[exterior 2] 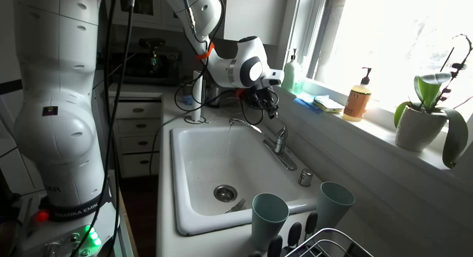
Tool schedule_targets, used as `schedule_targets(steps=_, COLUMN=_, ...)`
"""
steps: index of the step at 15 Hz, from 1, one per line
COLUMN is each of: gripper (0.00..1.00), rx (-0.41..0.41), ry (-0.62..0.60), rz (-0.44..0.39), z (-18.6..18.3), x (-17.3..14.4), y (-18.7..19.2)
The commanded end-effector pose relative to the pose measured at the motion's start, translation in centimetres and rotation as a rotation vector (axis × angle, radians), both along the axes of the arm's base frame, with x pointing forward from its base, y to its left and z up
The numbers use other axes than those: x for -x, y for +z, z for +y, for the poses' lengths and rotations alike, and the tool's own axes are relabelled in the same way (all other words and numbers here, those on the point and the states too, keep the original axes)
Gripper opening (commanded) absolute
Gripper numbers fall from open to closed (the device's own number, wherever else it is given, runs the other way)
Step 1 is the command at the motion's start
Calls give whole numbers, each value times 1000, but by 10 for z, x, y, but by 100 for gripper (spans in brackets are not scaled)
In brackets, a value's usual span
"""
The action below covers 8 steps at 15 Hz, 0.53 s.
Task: Push the faucet handle upwards then push the faucet to the right, place the cup at the front of the counter under the running faucet then put it back on the counter
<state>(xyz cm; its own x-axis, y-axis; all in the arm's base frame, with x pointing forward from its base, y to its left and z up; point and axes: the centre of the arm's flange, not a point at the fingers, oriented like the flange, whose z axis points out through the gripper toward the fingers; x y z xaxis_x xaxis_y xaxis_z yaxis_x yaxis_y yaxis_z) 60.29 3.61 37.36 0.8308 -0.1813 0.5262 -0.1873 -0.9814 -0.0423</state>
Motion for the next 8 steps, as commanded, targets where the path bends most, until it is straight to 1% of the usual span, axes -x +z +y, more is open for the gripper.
schedule_targets(steps=1, gripper=21, rx=-48, ry=-15, rz=104, z=7, x=4, y=5)
schedule_targets(steps=3, gripper=32, rx=-73, ry=-18, rz=143, z=11, x=8, y=6)
schedule_targets(steps=4, gripper=40, rx=-84, ry=-12, rz=154, z=12, x=9, y=8)
schedule_targets(steps=5, gripper=46, rx=-94, ry=-2, rz=147, z=12, x=10, y=12)
schedule_targets(steps=6, gripper=54, rx=-100, ry=4, rz=145, z=12, x=11, y=16)
schedule_targets(steps=8, gripper=66, rx=-99, ry=6, rz=183, z=12, x=14, y=18)
